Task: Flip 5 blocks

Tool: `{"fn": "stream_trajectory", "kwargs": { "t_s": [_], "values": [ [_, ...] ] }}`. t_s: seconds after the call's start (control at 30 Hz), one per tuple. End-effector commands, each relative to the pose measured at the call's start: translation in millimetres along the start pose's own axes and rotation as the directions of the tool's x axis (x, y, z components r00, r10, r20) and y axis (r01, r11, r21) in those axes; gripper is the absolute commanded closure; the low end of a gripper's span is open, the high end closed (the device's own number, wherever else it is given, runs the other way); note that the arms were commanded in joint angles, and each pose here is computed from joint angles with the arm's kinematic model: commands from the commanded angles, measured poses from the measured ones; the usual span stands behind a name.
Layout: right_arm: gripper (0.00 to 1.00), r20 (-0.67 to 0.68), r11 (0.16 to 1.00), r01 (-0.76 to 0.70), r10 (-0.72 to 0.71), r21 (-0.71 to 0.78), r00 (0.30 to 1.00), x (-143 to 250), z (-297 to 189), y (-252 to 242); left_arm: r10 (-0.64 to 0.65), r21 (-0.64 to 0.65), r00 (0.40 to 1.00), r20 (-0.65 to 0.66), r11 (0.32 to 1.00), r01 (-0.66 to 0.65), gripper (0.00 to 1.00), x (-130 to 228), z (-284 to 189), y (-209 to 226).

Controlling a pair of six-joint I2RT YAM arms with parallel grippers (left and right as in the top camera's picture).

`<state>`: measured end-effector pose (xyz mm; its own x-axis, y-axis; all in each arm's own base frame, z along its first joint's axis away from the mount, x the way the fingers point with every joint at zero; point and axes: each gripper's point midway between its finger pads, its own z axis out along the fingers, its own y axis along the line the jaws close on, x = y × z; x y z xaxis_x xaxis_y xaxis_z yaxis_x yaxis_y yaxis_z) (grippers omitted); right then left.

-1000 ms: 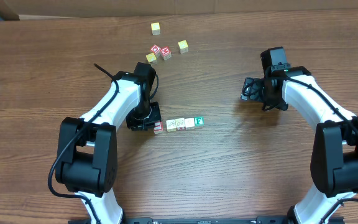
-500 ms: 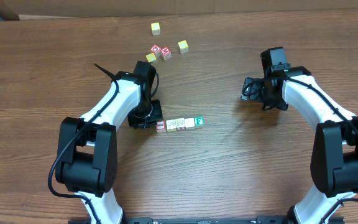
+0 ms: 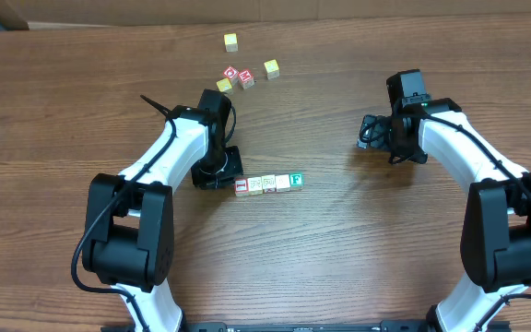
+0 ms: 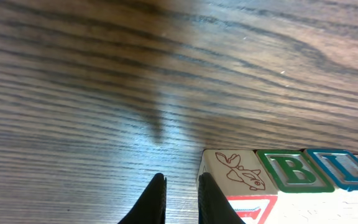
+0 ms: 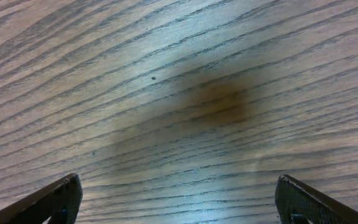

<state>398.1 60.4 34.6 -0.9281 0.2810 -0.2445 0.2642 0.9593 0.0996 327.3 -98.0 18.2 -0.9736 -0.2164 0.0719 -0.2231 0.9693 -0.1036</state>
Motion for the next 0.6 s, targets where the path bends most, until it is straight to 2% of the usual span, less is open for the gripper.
{"fn": "stream_trajectory", "kwargs": {
  "t_s": [0.0,0.57],
  "values": [
    [0.0,0.049,1.0,0.001,0.0,-0.011,0.999,-11.8,-13.7,2.3,-0.001,0.025,1.0,-0.008,1.0,0.001,0.88,2.5,1.1,-4.2],
    [0.0,0.049,1.0,0.001,0.0,-0.011,0.999,-11.8,-13.7,2.3,0.006,0.052,0.999,0.048,0.999,-0.009,0.86,-11.3,0.6,-11.1]
  ]
}}
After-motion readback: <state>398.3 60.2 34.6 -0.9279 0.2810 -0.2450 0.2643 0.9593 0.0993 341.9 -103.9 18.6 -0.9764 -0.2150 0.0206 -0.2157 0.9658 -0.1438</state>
